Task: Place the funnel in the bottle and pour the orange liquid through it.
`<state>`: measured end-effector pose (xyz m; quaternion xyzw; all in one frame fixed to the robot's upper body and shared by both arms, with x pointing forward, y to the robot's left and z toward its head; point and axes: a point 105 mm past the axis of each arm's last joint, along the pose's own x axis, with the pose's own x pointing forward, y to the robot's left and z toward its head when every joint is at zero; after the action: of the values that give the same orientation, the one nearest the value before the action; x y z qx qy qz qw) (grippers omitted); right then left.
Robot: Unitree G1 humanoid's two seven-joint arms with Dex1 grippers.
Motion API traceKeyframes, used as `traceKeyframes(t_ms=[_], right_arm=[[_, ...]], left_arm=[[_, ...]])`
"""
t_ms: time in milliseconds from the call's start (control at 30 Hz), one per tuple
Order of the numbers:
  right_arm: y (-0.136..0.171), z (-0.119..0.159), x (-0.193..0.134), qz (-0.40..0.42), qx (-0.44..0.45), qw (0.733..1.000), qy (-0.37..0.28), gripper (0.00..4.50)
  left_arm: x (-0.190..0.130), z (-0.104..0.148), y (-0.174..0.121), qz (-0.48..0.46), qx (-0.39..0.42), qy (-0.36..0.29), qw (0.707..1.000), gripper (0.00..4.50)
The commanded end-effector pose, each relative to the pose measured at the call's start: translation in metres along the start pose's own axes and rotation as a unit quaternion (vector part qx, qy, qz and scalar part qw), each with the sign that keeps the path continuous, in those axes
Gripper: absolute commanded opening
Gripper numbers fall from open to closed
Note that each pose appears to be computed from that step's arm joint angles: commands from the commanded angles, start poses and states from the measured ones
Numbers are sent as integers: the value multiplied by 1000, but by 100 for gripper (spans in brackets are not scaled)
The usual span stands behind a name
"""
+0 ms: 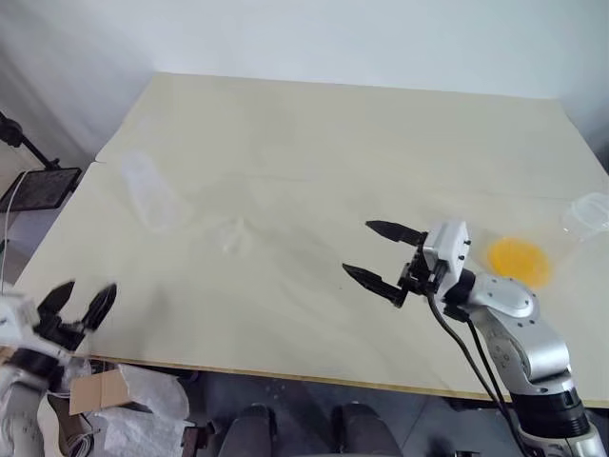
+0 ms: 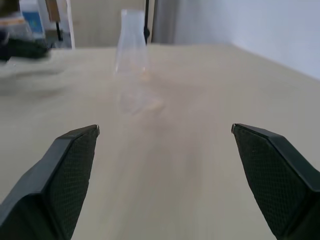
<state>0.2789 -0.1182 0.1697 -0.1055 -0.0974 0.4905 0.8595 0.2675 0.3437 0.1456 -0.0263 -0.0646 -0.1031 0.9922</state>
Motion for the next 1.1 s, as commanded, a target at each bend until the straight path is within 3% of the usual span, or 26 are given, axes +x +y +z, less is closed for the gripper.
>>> traceKeyframes(t_ms=[33, 133, 367, 833, 933, 1100], right_arm=[[-2, 11, -4, -5, -19, 1000, -19, 445], [0, 10, -5, -7, -11, 1000, -25, 445], [9, 8, -5, -14, 1, 999, -36, 445], [10, 7, -6, -30, 3, 999, -38, 445], [10, 7, -6, -33, 3, 999, -38, 450], [11, 7, -6, -38, 4, 999, -39, 450]], left_arm=[[28, 33, -11, -25, 23, -37, 999, 450], [55, 50, -11, -27, 37, -42, 998, 450], [89, 47, -9, -9, 61, -21, 998, 450], [130, 50, 0, 10, 65, -24, 998, 450], [133, 47, 2, 10, 66, -12, 998, 395], [133, 44, 2, 2, 73, -3, 997, 263]])
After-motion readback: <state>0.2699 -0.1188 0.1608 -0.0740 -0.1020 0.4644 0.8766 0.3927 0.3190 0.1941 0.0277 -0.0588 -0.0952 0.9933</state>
